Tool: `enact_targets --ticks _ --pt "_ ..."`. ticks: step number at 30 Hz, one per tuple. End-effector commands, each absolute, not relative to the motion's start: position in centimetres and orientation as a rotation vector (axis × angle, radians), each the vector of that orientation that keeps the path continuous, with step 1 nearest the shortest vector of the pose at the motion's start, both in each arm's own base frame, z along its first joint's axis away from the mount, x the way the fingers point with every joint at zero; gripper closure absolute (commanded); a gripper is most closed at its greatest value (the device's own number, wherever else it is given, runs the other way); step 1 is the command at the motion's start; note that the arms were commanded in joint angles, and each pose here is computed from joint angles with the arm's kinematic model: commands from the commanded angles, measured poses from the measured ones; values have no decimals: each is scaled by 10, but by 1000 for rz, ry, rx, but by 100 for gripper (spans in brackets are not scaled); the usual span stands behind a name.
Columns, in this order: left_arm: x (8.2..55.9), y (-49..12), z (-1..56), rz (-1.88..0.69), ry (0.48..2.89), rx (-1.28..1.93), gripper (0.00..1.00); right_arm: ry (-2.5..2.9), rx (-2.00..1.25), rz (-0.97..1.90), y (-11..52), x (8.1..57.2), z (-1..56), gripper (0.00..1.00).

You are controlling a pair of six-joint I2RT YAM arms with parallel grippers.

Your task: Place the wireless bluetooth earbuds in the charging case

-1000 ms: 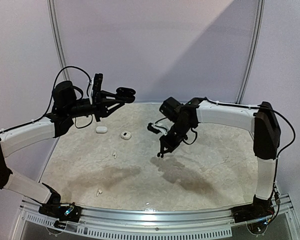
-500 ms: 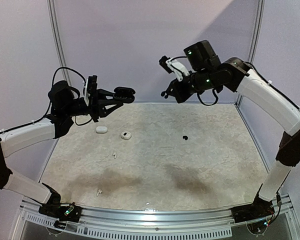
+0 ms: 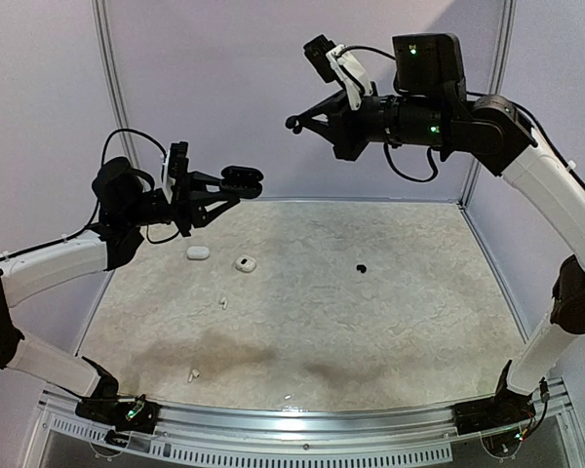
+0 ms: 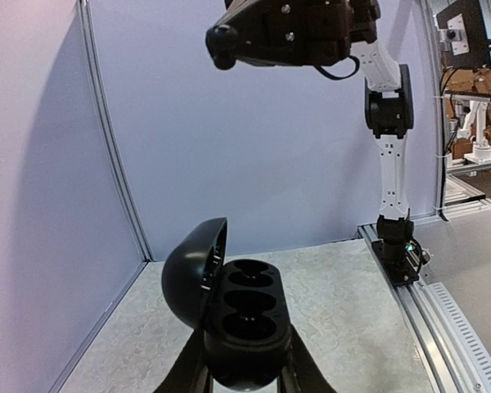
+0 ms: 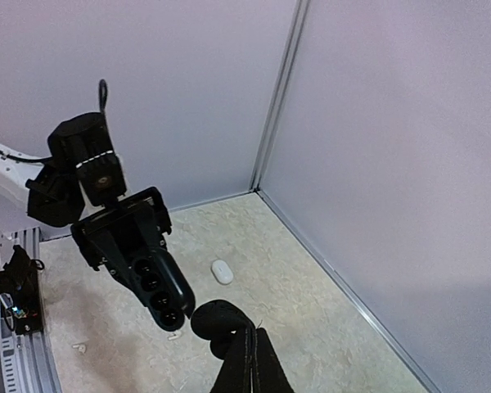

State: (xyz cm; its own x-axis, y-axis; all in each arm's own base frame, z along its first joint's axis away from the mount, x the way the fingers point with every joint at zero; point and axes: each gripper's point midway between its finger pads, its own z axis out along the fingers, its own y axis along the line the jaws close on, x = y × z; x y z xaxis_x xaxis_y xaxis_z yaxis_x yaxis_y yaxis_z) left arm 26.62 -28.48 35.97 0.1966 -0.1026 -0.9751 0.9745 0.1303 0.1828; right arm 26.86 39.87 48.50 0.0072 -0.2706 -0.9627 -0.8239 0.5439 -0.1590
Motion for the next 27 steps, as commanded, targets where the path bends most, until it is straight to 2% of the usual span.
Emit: enact_targets --ticks 1,9,27 --pt "265 -287 359 -1032 1027 1122 100 1444 -1143 577 430 245 476 100" --pt "267 -287 357 -1045 1047 1105 100 1372 -1283 530 449 230 455 100" --pt "267 -288 348 -1076 1098 1107 100 1324 -1398 295 473 255 411 100"
